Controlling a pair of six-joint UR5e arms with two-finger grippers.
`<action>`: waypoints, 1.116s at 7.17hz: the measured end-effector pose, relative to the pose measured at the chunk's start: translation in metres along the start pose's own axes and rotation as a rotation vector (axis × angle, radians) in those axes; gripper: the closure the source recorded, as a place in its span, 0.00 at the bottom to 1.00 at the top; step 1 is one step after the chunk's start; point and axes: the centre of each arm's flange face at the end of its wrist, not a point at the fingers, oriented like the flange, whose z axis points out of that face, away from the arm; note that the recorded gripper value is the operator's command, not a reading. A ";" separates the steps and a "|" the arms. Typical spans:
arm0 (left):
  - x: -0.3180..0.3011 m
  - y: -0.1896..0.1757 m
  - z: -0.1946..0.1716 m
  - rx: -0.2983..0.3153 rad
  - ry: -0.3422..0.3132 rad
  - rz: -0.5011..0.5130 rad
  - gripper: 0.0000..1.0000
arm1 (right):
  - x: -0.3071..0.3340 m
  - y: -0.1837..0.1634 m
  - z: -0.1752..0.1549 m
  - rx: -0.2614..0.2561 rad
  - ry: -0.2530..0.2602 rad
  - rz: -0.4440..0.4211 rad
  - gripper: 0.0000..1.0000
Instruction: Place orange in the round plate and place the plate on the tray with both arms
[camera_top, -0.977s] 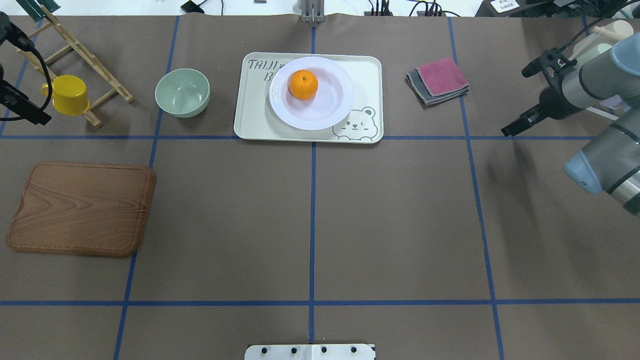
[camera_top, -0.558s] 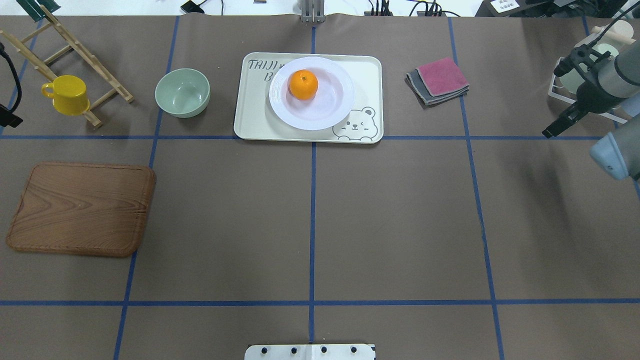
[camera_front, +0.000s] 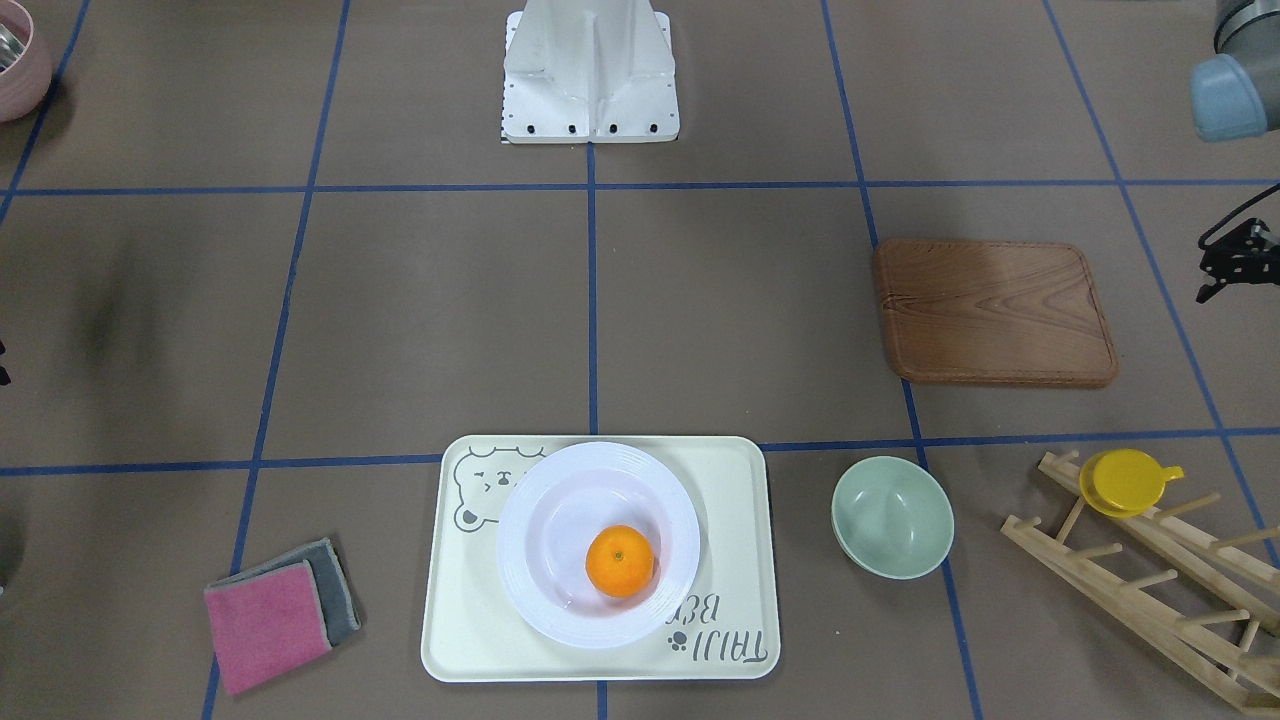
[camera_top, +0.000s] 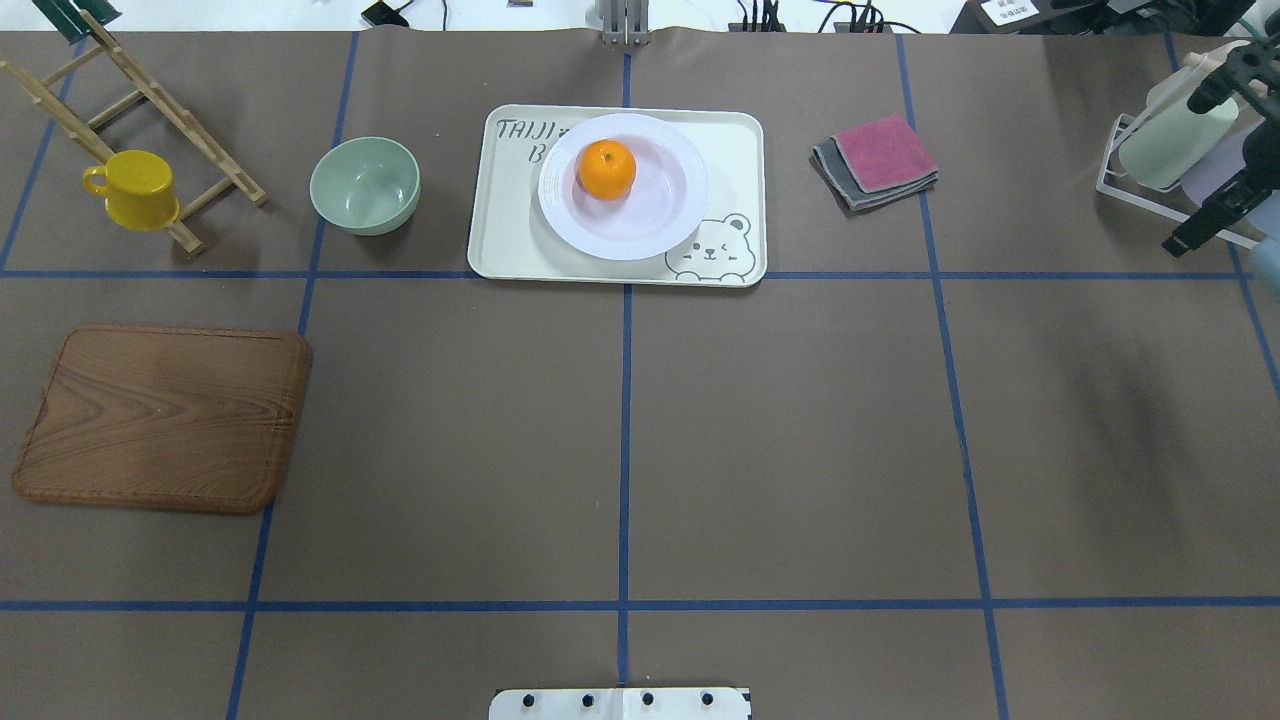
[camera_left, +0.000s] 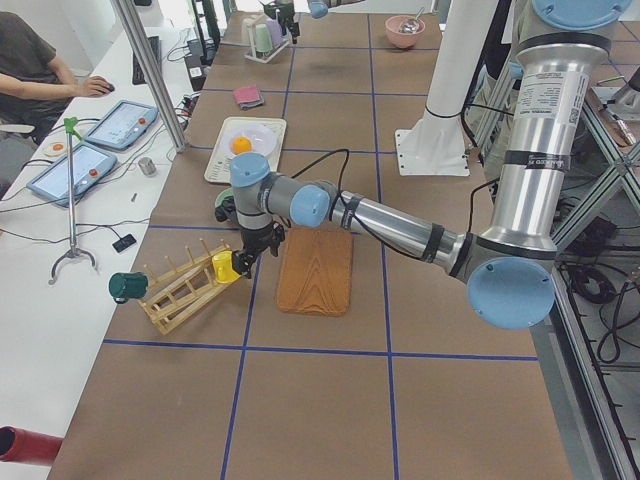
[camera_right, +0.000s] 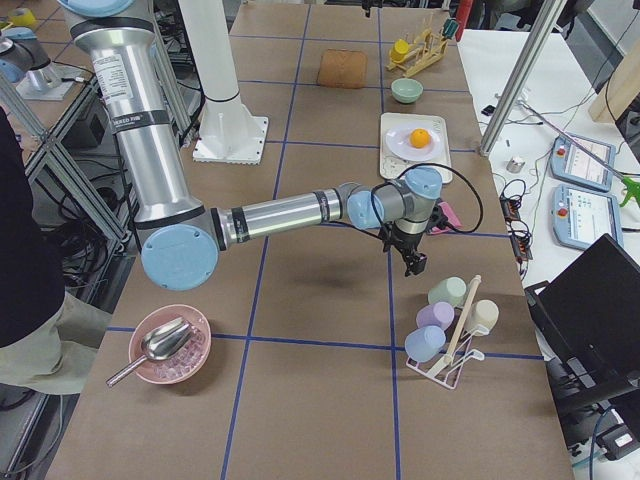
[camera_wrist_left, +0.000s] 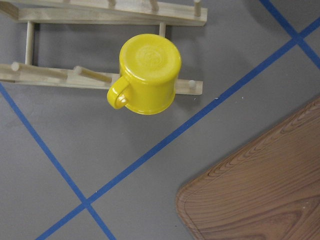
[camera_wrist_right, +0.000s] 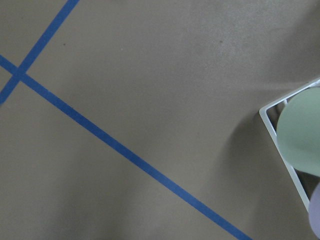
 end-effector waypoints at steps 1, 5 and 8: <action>-0.017 0.011 0.002 -0.002 0.011 -0.015 0.01 | -0.011 0.036 -0.012 -0.003 0.003 0.014 0.00; -0.051 0.045 0.003 0.005 0.049 -0.117 0.01 | -0.013 0.097 -0.018 -0.005 -0.049 0.078 0.00; -0.068 0.064 -0.010 0.050 0.105 -0.227 0.01 | 0.008 0.104 -0.018 0.000 -0.055 0.119 0.00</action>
